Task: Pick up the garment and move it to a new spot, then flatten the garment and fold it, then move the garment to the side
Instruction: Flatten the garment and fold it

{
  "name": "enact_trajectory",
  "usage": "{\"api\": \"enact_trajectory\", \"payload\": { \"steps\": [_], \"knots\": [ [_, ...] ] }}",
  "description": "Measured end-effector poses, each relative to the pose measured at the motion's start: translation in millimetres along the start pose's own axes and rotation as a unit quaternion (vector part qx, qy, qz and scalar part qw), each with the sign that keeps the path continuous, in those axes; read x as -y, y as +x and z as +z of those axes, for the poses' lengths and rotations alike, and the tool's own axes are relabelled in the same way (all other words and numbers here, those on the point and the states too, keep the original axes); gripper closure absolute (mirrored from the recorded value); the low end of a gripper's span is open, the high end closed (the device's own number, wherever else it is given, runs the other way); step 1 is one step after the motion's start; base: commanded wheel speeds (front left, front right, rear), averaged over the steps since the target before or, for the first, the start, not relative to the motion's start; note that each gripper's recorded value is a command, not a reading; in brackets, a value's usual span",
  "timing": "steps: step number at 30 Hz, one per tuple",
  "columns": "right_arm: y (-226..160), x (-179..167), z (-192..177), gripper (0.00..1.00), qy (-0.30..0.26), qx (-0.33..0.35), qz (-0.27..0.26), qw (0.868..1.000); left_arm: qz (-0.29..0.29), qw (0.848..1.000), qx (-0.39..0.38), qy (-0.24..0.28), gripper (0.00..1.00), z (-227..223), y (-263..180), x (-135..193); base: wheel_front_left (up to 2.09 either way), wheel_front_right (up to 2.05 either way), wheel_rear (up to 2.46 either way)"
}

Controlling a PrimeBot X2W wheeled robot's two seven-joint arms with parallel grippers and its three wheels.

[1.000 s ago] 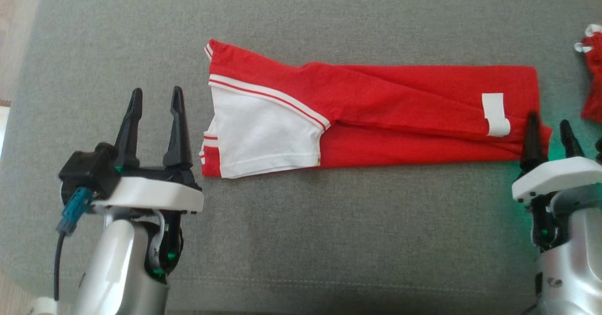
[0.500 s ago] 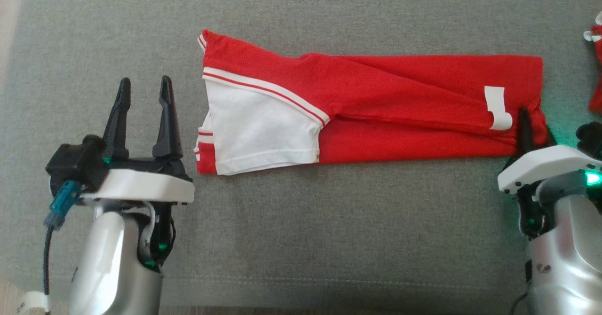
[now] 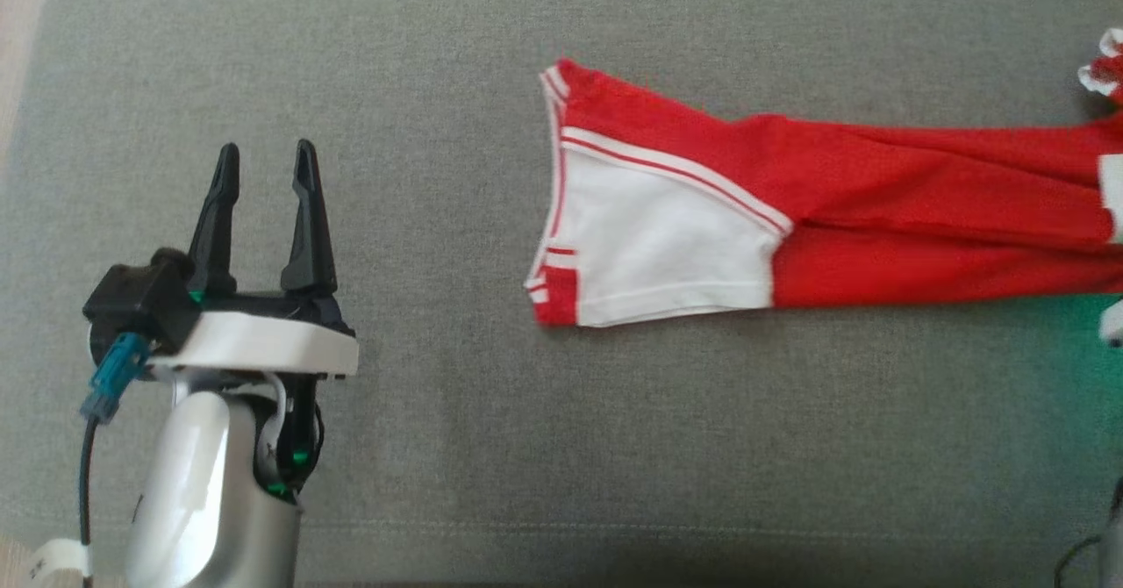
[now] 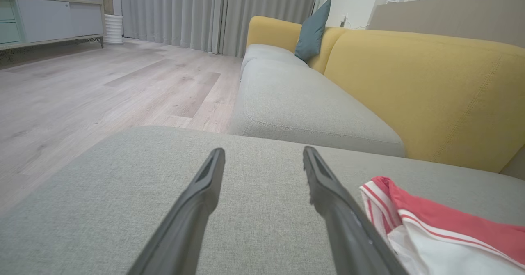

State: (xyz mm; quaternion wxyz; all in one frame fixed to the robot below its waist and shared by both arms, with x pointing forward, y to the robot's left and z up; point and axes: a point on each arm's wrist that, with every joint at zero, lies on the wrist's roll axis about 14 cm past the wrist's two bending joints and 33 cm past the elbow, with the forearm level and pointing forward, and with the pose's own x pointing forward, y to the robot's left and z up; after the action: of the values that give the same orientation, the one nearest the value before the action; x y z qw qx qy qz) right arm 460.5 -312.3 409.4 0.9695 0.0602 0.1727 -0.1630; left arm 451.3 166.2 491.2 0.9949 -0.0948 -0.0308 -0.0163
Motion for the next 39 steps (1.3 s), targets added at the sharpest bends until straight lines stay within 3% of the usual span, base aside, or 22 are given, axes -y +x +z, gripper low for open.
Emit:
{"api": "enact_trajectory", "payload": {
  "steps": [4, 9, 18, 22, 23, 29, 39],
  "knots": [
    [2, -1, 24, 1.0, 0.005, 0.026, -0.003, 1.0, -0.001, 1.0, 0.005, -0.002, 0.0, 4, -1, 1, 0.0, 0.0, 0.0],
    [-3, -27, 43, 1.0, 0.009, 0.05, 0.028, 0.998, -0.001, 1.0, 0.012, -0.006, 0.0, 11, -4, 3, 0.0, 0.0, 0.0],
    [-39, -127, 86, 1.0, 0.036, 0.089, 0.178, 0.979, 0.011, 1.0, 0.022, -0.006, 0.0, 23, -23, -1, 0.0, 0.0, 0.0],
    [-67, -178, 70, 1.0, 0.066, 0.061, 0.268, 0.959, 0.014, 0.999, 0.03, -0.008, 0.0, 31, -29, -2, 0.0, 0.0, 0.0],
    [-67, -178, 70, 1.0, 0.066, 0.061, 0.268, 0.959, 0.014, 0.999, 0.03, -0.008, 0.0, 31, -29, -2, 0.0, 0.0, 0.0],
    [-106, -245, 40, 1.0, 0.084, 0.019, 0.374, 0.923, 0.029, 0.999, 0.024, -0.01, 0.0, 29, -44, -9, 0.0, 0.0, 0.0],
    [-129, -303, -16, 1.0, 0.097, -0.05, 0.441, 0.891, 0.05, 0.998, 0.022, -0.011, 0.0, 30, -56, -22, 0.0, 0.0, 0.0]
  ]
}}
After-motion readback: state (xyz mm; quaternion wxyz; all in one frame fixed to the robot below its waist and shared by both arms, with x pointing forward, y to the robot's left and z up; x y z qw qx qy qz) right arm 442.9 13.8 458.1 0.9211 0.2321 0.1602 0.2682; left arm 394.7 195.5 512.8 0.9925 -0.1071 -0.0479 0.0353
